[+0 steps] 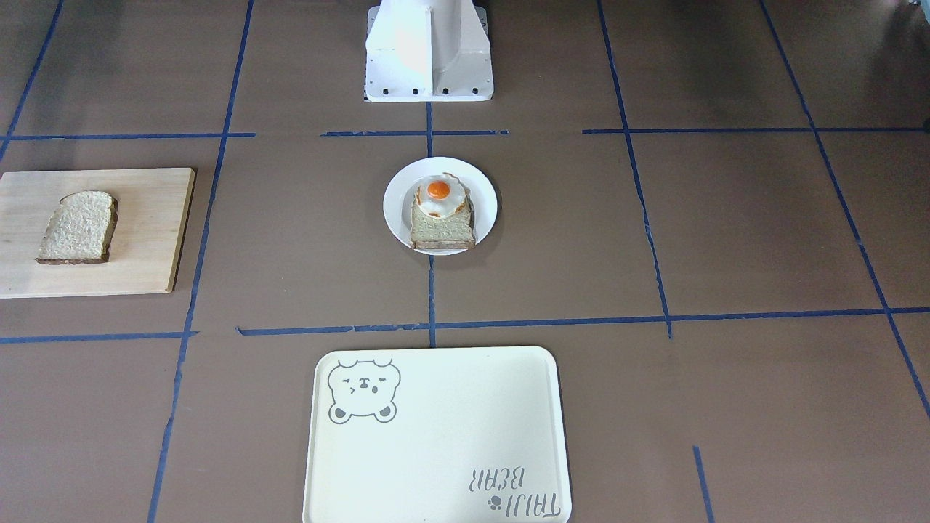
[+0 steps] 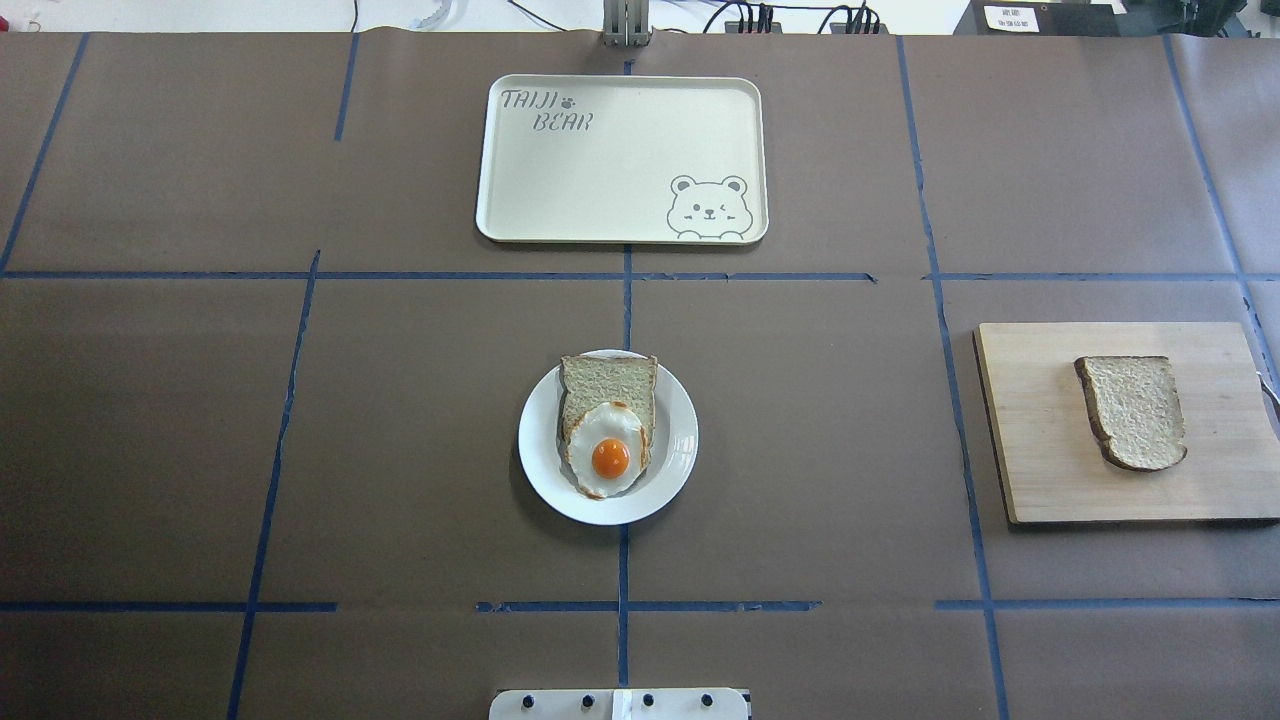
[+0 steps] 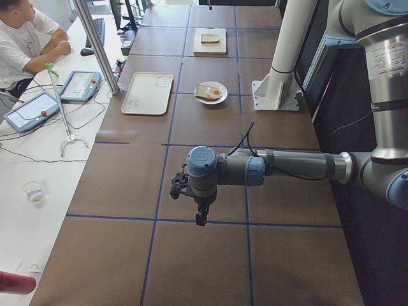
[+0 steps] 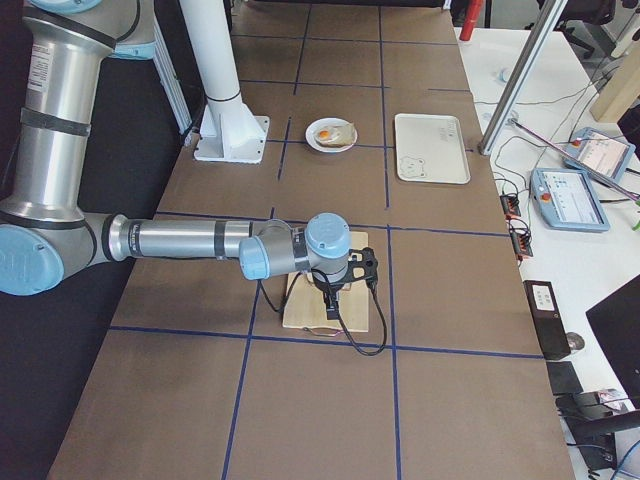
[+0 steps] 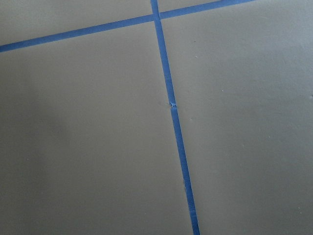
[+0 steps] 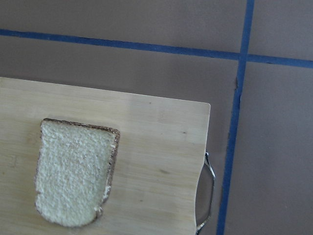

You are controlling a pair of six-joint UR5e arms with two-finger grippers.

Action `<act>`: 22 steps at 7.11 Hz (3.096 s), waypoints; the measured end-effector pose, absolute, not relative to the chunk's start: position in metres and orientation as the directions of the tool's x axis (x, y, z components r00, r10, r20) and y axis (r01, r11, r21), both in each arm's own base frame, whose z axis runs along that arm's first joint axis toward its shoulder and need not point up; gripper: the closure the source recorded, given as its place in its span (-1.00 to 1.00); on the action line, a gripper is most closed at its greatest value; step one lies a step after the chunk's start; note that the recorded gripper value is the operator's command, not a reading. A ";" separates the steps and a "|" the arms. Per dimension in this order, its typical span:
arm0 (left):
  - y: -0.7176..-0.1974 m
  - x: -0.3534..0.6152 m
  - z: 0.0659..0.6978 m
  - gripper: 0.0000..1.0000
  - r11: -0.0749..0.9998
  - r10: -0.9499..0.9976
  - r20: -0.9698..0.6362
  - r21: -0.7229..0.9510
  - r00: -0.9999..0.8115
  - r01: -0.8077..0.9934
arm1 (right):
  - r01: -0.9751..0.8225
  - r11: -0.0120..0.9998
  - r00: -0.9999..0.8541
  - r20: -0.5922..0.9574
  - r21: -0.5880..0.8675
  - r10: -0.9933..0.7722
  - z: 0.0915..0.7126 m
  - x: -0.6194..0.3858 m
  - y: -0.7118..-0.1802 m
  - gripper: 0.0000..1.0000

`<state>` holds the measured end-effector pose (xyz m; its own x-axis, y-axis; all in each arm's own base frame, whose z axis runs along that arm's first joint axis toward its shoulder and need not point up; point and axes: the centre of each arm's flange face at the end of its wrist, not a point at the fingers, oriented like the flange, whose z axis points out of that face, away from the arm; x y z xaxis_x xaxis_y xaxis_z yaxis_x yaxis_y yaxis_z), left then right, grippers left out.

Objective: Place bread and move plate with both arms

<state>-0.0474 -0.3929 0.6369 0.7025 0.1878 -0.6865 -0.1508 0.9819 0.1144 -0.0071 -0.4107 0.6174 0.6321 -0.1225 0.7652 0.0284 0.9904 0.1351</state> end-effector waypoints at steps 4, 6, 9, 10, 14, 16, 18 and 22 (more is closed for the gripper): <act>-0.393 -0.047 0.635 -1.00 0.981 0.190 -0.686 0.118 0.702 -0.151 | -0.124 0.978 0.540 0.838 0.169 -0.076 0.639 -0.095 -0.397 -0.99; -0.393 -0.047 0.634 -1.00 0.981 0.192 -0.686 0.121 0.702 -0.151 | -0.141 0.977 0.522 0.851 0.161 -0.065 0.635 -0.139 -0.386 -0.90; -0.393 -0.047 0.633 -1.00 0.981 0.193 -0.685 0.121 0.702 -0.151 | -0.144 0.980 0.515 0.856 0.134 -0.041 0.642 -0.158 -0.364 -0.72; -0.393 -0.047 0.633 -1.00 0.981 0.192 -0.685 0.121 0.702 -0.151 | -0.141 0.982 0.519 0.854 0.126 -0.035 0.646 -0.158 -0.359 -0.66; -0.393 -0.047 0.634 -1.00 0.981 0.192 -0.686 0.120 0.702 -0.151 | -0.133 0.983 0.535 0.844 0.125 -0.035 0.651 -0.166 -0.357 -0.32; -0.393 -0.047 0.634 -1.00 0.981 0.192 -0.686 0.119 0.702 -0.151 | -0.131 0.984 0.538 0.842 0.123 -0.034 0.653 -0.167 -0.357 0.00; -0.393 -0.047 0.635 -1.00 0.981 0.192 -0.686 0.119 0.702 -0.151 | -0.129 0.984 0.540 0.841 0.120 -0.032 0.655 -0.167 -0.356 0.63; -0.393 -0.047 0.635 -1.00 0.981 0.191 -0.686 0.119 0.702 -0.151 | -0.128 0.983 0.544 0.838 0.133 -0.043 0.655 -0.166 -0.356 1.00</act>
